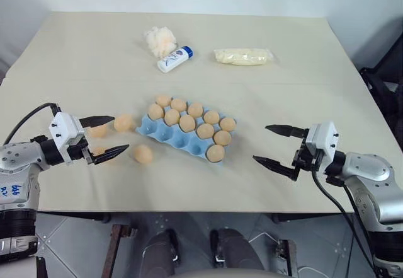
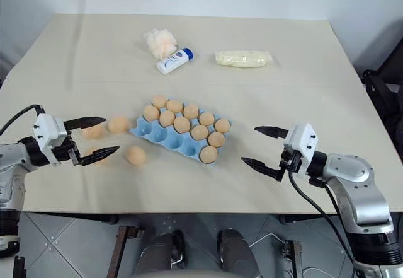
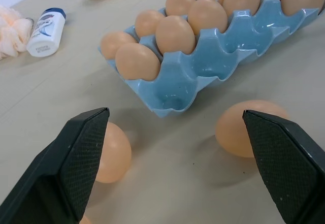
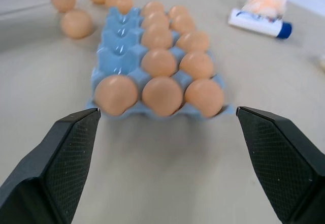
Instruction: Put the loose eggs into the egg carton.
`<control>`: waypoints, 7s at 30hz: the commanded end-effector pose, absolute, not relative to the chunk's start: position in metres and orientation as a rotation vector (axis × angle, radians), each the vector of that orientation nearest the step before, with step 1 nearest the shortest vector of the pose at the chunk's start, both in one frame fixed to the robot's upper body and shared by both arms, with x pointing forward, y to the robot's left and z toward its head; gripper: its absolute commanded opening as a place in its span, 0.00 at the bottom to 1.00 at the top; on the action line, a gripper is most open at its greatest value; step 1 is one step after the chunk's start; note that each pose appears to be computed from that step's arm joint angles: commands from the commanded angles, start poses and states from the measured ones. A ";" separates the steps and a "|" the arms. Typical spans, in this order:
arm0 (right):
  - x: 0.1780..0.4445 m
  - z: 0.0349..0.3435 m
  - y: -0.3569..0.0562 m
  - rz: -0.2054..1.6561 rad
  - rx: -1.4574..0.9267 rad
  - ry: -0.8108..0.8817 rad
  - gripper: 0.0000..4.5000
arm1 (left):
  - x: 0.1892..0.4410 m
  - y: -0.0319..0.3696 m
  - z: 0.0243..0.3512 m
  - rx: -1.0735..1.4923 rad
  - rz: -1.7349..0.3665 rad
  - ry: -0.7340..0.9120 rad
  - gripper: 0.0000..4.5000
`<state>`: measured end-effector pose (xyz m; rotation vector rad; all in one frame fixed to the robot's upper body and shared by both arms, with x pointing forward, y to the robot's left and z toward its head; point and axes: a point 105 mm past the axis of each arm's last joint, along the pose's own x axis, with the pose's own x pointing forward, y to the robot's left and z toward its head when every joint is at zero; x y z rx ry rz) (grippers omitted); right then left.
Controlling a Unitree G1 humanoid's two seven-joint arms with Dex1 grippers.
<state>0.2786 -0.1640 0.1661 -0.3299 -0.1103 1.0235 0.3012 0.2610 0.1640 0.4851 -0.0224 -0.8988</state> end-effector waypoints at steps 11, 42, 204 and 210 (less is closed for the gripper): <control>0.256 0.189 -0.111 1.317 -0.284 -0.300 1.00 | 0.269 0.298 0.159 0.496 -0.977 0.159 1.00; 0.253 0.166 -0.102 1.266 -0.331 -0.280 1.00 | 0.316 0.218 0.116 0.560 -1.131 0.261 0.59; 0.272 0.170 -0.078 1.268 -0.268 -0.352 1.00 | 0.345 0.300 0.132 0.118 -0.241 -0.106 1.00; 0.272 0.170 -0.079 1.242 -0.267 -0.357 1.00 | 0.357 0.311 0.134 0.102 -0.162 -0.101 0.96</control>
